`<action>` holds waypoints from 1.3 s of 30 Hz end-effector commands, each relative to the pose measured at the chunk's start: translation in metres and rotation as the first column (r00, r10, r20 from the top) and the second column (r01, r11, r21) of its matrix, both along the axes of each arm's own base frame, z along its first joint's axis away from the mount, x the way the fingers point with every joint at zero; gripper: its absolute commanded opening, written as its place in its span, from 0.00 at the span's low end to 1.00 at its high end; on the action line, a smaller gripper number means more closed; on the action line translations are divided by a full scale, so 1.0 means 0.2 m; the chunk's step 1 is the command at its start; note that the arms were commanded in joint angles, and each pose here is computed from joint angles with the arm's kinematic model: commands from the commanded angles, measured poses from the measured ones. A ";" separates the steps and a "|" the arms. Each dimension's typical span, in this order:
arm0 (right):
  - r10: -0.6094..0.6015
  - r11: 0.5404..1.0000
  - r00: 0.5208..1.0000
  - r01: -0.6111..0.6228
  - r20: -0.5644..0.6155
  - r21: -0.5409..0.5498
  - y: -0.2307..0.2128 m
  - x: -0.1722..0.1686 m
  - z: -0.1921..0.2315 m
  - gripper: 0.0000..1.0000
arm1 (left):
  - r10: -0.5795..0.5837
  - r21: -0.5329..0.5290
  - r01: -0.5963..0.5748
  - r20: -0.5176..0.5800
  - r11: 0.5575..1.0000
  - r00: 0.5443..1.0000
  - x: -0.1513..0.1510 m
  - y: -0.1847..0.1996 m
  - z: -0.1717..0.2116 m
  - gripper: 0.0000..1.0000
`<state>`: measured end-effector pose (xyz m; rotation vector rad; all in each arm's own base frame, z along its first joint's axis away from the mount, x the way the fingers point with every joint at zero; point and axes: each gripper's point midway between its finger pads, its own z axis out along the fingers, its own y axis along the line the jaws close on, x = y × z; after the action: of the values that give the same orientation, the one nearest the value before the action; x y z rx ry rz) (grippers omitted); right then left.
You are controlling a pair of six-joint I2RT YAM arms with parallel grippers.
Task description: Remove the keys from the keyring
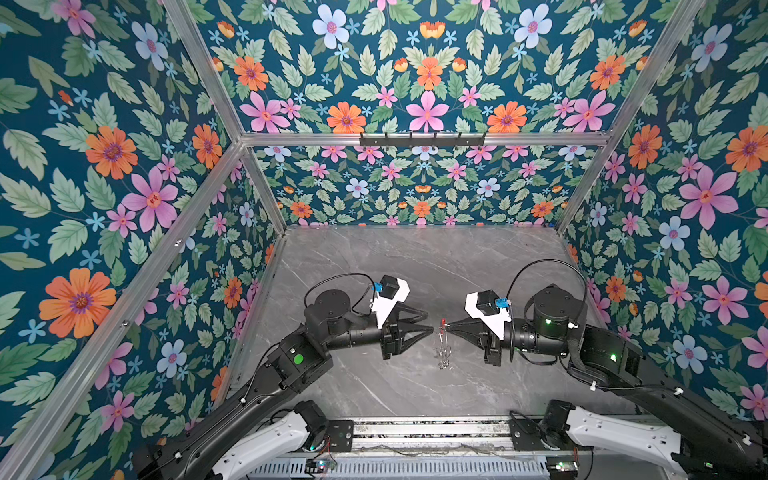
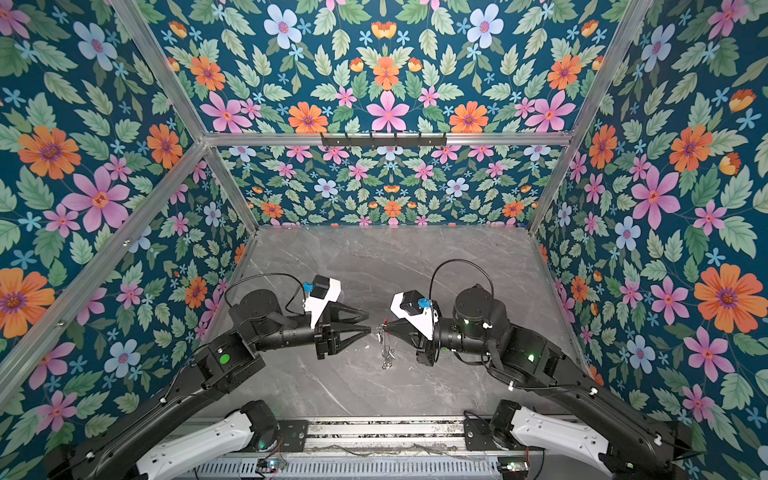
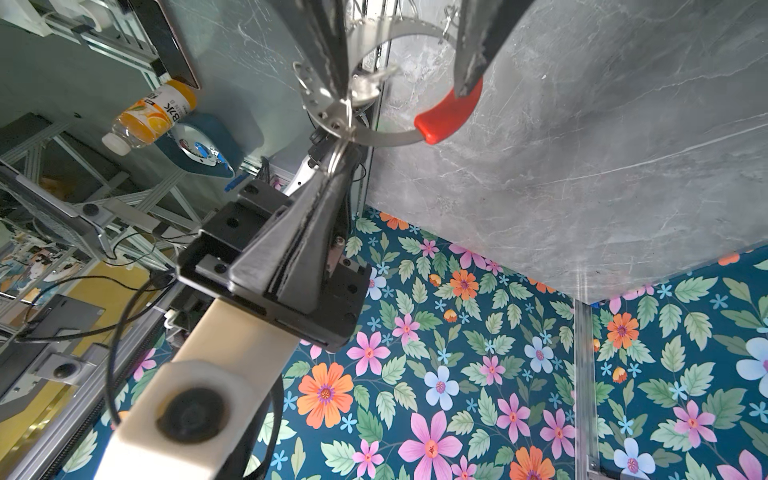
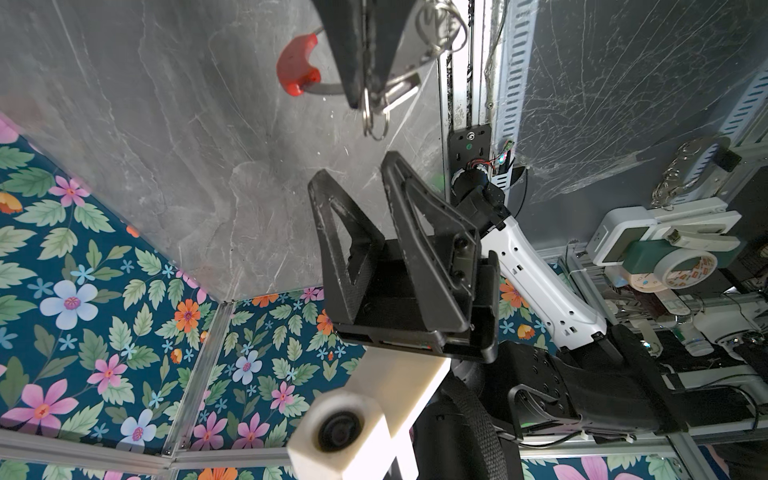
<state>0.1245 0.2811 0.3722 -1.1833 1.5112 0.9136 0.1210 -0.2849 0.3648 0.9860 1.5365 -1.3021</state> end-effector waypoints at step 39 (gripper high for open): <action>0.016 0.999 0.999 -0.015 -0.033 0.044 0.04 0.04 0.03 0.00 | -0.166 -0.090 0.171 0.057 0.981 0.984 -0.08 -0.09 0.06 0.04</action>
<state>0.1278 0.2884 0.3705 -1.1869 1.5290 0.9781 0.1059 -0.3036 0.3672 1.1059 1.4030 -1.4528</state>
